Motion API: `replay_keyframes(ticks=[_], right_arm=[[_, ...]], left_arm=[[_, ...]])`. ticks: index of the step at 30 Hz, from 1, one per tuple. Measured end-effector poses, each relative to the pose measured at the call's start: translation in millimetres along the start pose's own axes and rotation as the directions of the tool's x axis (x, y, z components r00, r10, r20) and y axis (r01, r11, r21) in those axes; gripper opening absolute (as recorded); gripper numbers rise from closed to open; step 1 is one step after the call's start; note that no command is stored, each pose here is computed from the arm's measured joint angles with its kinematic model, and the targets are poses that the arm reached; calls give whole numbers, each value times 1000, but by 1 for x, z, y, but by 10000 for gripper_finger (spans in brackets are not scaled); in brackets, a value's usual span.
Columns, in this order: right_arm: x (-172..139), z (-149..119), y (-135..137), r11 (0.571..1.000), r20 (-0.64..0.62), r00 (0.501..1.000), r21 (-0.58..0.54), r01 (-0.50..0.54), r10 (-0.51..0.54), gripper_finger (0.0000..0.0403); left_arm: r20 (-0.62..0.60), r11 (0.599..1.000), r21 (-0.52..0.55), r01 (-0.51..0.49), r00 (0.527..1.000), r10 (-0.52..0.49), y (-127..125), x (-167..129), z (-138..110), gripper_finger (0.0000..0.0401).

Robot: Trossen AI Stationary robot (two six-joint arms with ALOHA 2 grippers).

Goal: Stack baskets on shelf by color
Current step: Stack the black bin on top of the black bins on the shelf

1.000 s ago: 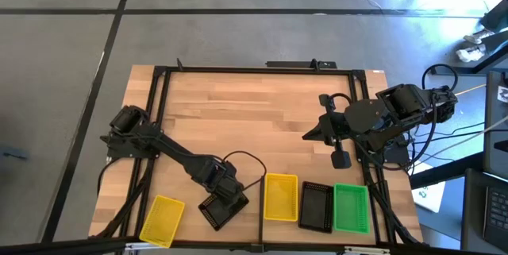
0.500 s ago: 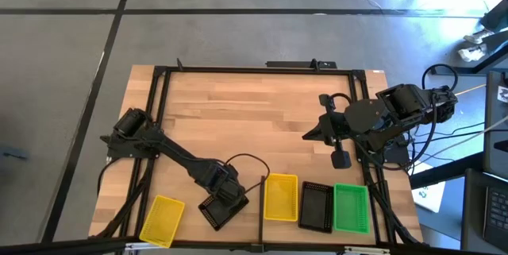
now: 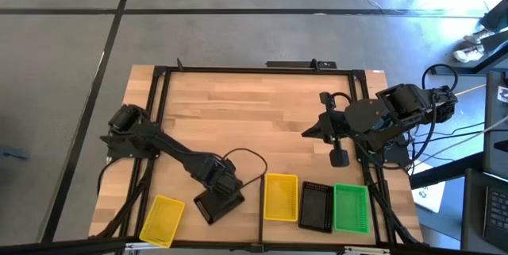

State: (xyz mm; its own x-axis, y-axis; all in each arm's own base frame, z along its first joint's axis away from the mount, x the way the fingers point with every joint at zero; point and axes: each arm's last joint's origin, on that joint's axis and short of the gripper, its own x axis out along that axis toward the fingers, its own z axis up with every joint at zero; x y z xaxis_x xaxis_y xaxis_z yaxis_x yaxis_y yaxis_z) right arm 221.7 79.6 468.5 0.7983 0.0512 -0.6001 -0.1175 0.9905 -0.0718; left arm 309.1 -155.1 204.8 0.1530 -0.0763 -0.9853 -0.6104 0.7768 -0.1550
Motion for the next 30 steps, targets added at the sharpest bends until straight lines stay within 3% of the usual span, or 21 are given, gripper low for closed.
replay_keyframes(ticks=[7,11,14,18,24,27,30], right_arm=[[0,0,0,1000,2,1000,3,8,-8,0],[0,0,0,1000,3,1000,3,21,-21,1],[0,2,-2,998,20,998,8,61,-61,6],[2,6,-7,988,59,987,27,150,-152,15],[22,11,-18,966,39,965,19,259,-260,44],[40,13,-23,951,9,951,-13,308,-308,66],[60,17,-28,940,-9,941,-33,338,-339,89]], left_arm=[[157,995,-90,-38,986,52,30,-62,-9,2],[331,988,-150,-47,939,95,52,-97,-13,1],[470,980,-188,-61,871,144,68,-117,-11,1],[641,968,-216,-128,729,240,83,-133,-1,1],[760,930,-257,-263,540,363,95,-141,23,0],[791,921,-271,-282,479,379,96,-144,35,0],[810,920,-266,-289,451,376,96,-147,45,0]])
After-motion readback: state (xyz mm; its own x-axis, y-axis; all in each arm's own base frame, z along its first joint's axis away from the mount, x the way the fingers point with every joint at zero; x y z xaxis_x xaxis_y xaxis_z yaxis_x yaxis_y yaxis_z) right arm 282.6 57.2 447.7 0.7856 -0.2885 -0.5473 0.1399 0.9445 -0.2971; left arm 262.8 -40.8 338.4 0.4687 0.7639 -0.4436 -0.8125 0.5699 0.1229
